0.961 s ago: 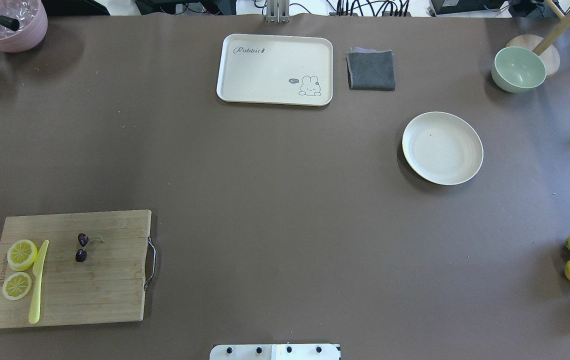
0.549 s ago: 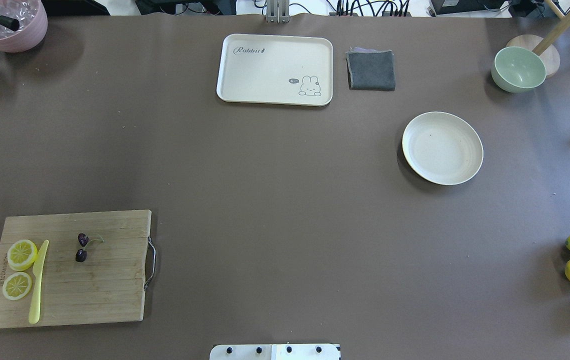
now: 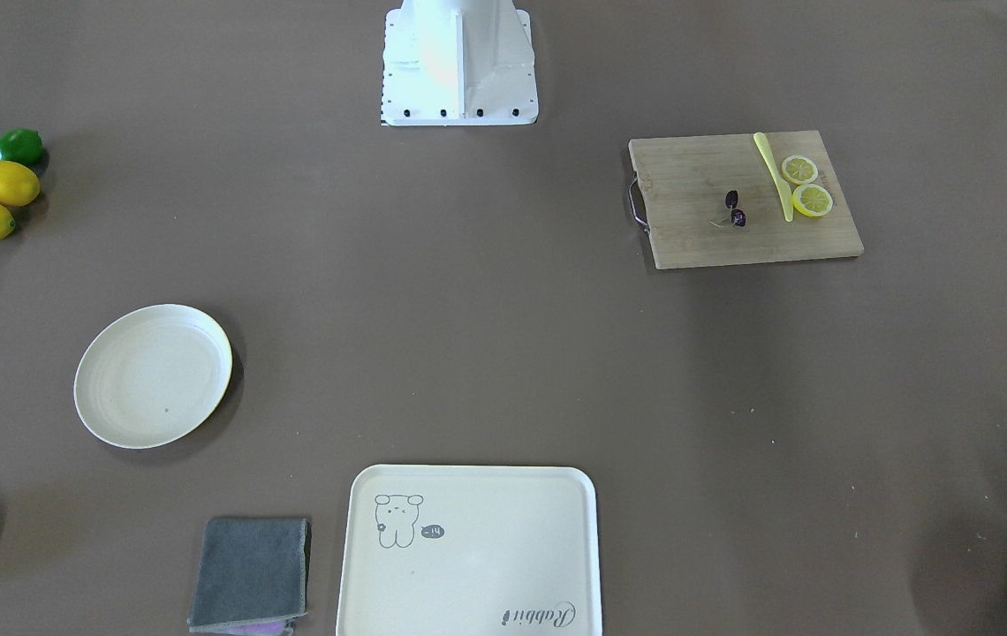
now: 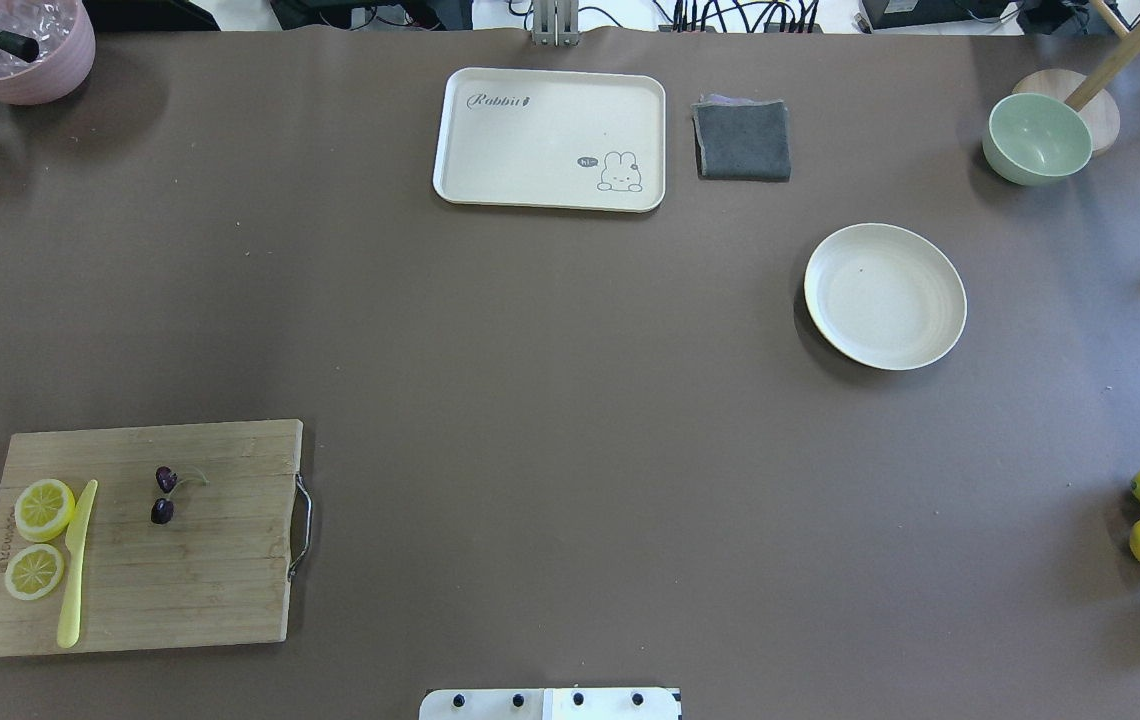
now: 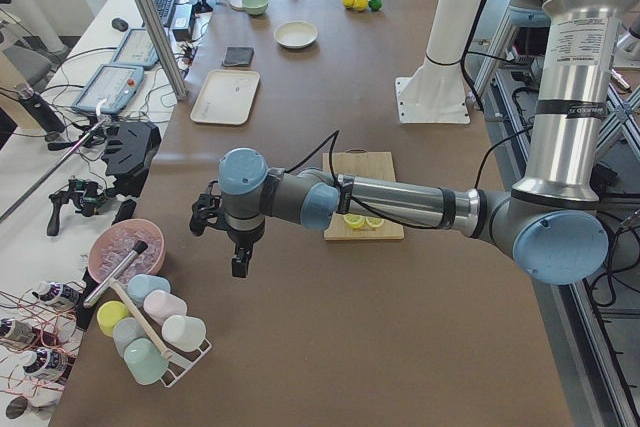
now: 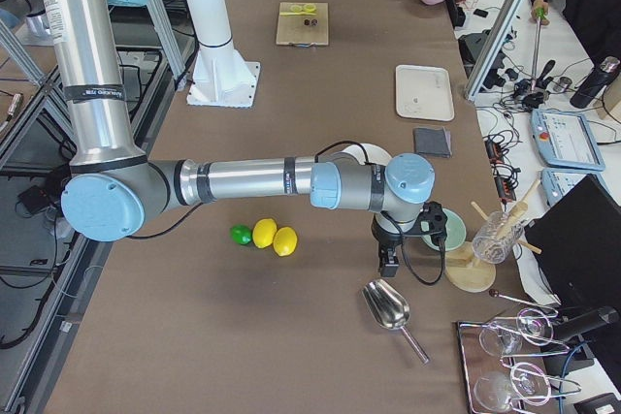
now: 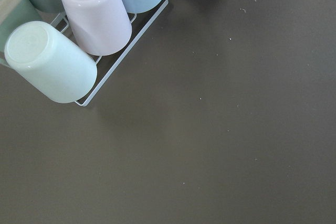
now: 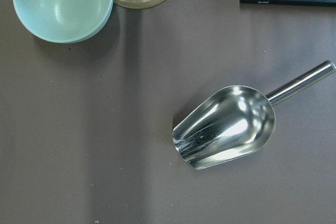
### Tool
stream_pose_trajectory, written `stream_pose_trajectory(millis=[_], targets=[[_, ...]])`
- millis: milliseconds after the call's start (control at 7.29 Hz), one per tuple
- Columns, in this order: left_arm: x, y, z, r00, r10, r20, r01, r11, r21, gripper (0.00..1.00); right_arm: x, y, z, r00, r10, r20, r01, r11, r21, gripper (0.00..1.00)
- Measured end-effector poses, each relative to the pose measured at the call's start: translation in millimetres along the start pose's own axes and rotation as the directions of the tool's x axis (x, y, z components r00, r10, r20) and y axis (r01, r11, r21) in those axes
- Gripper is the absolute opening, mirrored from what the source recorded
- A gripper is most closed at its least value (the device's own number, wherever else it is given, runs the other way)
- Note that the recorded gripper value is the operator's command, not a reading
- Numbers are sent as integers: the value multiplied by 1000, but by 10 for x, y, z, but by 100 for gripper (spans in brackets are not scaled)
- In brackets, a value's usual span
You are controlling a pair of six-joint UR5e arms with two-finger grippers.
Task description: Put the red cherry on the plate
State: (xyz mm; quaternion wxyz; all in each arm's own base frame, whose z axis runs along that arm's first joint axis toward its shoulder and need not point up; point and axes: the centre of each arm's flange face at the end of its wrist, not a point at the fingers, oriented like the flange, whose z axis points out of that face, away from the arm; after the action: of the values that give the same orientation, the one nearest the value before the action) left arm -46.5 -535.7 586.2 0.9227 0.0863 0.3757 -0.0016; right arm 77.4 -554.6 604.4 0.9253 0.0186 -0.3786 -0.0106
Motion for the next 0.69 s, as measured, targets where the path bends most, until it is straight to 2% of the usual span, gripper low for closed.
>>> stream_pose_trajectory(millis=[686], targets=[[14, -33, -12, 1000, 0, 1, 0, 1000, 3, 98, -78, -79, -33, 1000, -14, 0, 14, 1000, 6, 100]])
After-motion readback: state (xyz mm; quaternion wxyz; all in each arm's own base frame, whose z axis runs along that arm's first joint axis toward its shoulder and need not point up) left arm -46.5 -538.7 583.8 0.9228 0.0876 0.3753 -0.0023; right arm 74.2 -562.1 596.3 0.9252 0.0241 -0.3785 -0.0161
